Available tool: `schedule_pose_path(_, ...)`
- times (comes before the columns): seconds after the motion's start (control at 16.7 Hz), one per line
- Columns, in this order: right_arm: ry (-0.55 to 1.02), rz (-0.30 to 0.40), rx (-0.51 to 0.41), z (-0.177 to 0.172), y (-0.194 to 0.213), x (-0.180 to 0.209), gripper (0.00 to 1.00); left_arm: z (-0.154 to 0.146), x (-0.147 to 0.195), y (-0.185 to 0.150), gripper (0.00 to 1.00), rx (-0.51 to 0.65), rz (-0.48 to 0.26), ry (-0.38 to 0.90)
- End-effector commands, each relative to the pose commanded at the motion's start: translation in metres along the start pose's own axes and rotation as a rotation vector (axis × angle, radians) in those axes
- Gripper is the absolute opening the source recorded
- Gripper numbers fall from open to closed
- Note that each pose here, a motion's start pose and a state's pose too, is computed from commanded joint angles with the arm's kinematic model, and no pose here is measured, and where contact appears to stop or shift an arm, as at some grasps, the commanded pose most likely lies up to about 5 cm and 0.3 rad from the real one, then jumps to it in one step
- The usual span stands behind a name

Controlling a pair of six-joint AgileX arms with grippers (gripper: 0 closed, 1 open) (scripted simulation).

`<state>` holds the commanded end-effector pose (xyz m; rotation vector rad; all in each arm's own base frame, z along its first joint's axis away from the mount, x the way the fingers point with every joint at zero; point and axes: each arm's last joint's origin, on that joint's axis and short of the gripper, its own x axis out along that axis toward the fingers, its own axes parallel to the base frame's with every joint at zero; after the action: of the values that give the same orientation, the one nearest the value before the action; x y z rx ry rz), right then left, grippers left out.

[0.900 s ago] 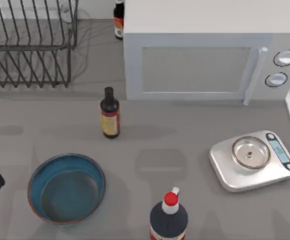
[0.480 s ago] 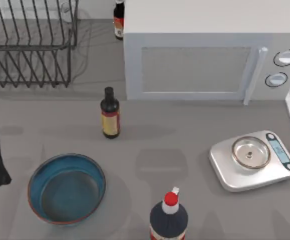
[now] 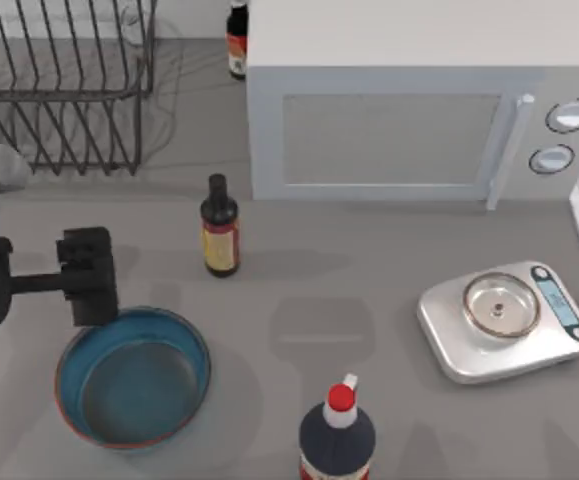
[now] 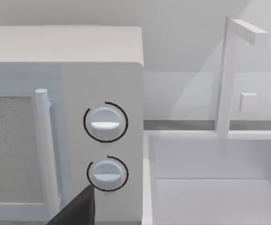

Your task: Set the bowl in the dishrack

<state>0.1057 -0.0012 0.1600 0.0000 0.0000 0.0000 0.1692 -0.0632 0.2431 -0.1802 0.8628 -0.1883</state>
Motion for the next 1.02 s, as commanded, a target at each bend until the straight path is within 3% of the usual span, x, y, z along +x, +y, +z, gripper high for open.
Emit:
schedule_pose_path(0.24, 0.000, 0.000, 0.000, 0.000, 0.000, 0.000, 1.00, 0.027, 0.033, -0.046, 1.00, -0.014, 0.068, 0.348)
schedule_pose_path(0.48, 0.000, 0.000, 0.000, 0.000, 0.000, 0.000, 1.00, 0.037, 0.068, -0.091, 1.00, -0.003, 0.171, 0.582)
schedule_pose_path(0.72, 0.000, 0.000, 0.000, 0.000, 0.000, 0.000, 1.00, 0.037, 0.088, -0.120, 1.00, 0.011, 0.240, 0.688)
schedule_pose_path(1.02, 0.000, 0.000, 0.000, 0.000, 0.000, 0.000, 1.00, 0.036, 0.091, -0.124, 1.00, 0.013, 0.251, 0.702)
